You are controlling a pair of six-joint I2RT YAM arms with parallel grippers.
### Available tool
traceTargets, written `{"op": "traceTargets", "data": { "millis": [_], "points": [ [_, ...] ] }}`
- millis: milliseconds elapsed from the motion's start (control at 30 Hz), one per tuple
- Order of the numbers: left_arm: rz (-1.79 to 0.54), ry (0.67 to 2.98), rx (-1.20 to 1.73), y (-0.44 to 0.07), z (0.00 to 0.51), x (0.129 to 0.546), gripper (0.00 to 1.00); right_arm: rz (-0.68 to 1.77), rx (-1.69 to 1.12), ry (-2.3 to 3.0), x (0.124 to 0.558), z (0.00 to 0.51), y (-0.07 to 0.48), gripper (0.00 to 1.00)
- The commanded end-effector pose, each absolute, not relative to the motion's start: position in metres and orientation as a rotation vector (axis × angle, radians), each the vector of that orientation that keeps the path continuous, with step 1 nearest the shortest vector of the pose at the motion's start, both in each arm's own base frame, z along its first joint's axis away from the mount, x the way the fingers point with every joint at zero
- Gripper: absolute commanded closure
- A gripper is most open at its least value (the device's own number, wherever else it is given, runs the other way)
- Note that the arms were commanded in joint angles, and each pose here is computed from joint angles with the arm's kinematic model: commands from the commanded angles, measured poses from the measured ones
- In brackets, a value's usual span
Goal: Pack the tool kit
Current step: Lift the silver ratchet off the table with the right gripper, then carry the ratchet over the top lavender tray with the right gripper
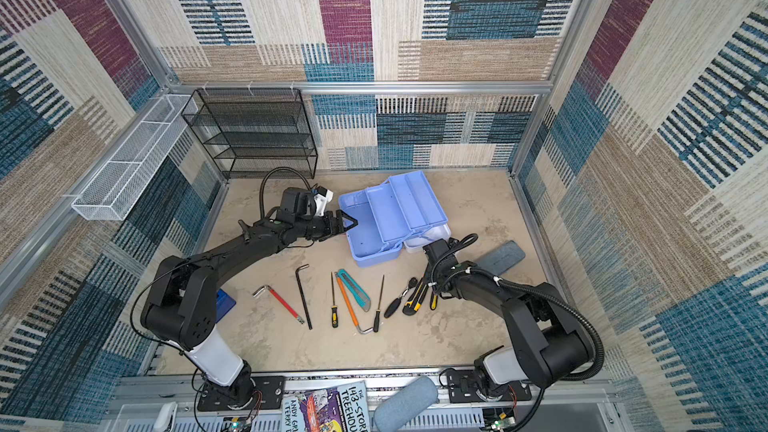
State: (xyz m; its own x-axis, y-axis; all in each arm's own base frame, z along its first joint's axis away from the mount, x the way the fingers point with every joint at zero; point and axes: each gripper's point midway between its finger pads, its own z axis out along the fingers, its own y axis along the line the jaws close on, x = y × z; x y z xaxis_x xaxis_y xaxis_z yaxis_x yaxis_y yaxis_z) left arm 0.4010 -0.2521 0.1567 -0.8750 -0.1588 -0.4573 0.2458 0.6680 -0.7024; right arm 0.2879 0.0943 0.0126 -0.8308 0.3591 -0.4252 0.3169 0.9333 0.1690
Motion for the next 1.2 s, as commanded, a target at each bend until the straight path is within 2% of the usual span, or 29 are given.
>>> {"op": "traceTargets", "data": {
  "millis": [0,300,667,1167],
  "points": [
    [-1.125,2.38,0.077,-0.253,0.162,0.403,0.17,0.162,0.424,2.83,0.252,-0.013,0.1,0.82],
    [-1.009,2.412,0.119,-0.242,0.16,0.398,0.19,0.2,0.42,2.745,0.269,0.002,0.092,0.9],
    [-0.897,2.445,0.157,-0.235,0.157,0.391,0.19,0.255,0.443,2.628,0.285,0.027,0.078,0.9],
    [-0.765,2.472,0.405,-0.255,0.153,0.362,0.19,0.356,0.342,2.394,0.332,0.107,0.043,0.9]
  ]
}}
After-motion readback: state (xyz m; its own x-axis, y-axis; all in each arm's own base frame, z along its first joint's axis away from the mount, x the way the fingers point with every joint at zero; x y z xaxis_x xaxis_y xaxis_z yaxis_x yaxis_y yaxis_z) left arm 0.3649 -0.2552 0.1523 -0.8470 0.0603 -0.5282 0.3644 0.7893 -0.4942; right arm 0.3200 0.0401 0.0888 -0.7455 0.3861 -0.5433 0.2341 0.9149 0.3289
